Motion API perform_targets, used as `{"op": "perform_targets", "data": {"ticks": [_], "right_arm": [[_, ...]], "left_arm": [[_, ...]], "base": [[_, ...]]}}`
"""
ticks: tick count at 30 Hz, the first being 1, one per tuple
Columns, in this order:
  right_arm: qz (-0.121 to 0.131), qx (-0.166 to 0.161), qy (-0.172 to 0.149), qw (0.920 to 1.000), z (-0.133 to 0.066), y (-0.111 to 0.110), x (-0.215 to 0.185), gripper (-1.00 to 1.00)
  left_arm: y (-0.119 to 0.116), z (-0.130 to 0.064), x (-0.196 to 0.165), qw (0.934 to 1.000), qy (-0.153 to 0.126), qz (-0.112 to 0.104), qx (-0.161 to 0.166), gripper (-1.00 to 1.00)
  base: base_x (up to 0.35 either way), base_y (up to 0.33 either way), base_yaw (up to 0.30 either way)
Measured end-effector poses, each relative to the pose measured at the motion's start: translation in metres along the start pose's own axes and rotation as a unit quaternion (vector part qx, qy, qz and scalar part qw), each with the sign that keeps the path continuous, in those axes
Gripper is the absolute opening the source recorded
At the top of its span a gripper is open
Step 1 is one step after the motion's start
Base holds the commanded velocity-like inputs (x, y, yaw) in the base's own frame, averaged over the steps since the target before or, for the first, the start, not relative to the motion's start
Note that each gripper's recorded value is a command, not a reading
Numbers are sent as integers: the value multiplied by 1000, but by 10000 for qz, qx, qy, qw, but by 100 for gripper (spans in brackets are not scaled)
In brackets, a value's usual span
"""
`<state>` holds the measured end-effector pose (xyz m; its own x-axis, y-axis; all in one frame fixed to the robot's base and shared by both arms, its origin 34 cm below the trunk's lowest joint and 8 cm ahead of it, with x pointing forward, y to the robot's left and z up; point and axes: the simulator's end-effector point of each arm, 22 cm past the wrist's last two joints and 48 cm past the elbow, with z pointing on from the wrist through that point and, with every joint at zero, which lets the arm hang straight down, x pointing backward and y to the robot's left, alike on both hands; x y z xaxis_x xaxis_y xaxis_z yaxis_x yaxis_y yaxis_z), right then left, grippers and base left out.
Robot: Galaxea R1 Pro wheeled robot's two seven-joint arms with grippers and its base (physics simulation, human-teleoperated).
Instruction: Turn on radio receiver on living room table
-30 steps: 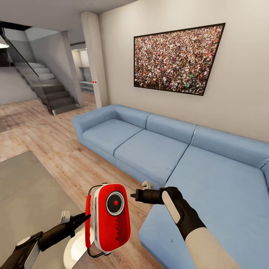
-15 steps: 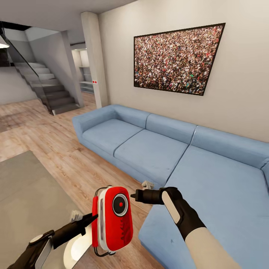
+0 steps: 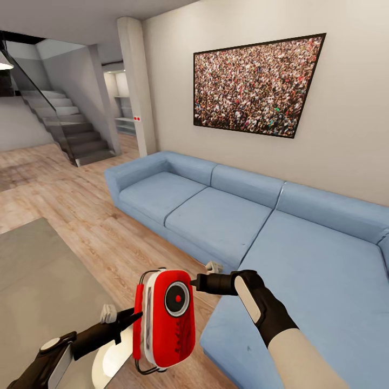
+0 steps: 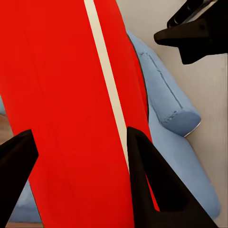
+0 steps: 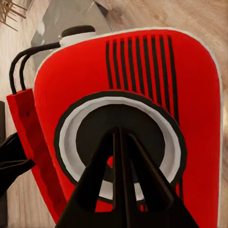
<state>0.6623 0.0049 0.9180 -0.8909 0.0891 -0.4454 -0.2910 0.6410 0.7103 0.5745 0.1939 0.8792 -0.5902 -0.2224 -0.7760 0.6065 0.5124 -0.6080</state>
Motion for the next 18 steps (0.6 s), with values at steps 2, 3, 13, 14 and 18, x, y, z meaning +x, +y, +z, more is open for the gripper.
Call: {"op": "perform_targets", "data": {"ticks": [2, 3, 13, 14, 18], "right_arm": [[1, -1, -1, 10000, 0, 0, 0, -100], [1, 2, -2, 10000, 0, 0, 0, -100], [21, 23, -10, 10000, -2, -4, -1, -100], [23, 21, -11, 10000, -2, -4, -1, -100], [36, 13, -11, 10000, -2, -4, 0, -100]], "left_arm": [[-1, -1, 0, 10000, 3, 7, 42, -100], [-3, -1, 0, 10000, 3, 8, 71, -100], [-3, -2, -1, 10000, -14, -13, 93, -100], [-3, -2, -1, 10000, -21, -18, 87, -100], [-2, -2, -1, 10000, -19, -48, 62, -100]], "base": [[0, 0, 0], [0, 0, 0], [0, 0, 0], [0, 0, 0], [0, 0, 0]]}}
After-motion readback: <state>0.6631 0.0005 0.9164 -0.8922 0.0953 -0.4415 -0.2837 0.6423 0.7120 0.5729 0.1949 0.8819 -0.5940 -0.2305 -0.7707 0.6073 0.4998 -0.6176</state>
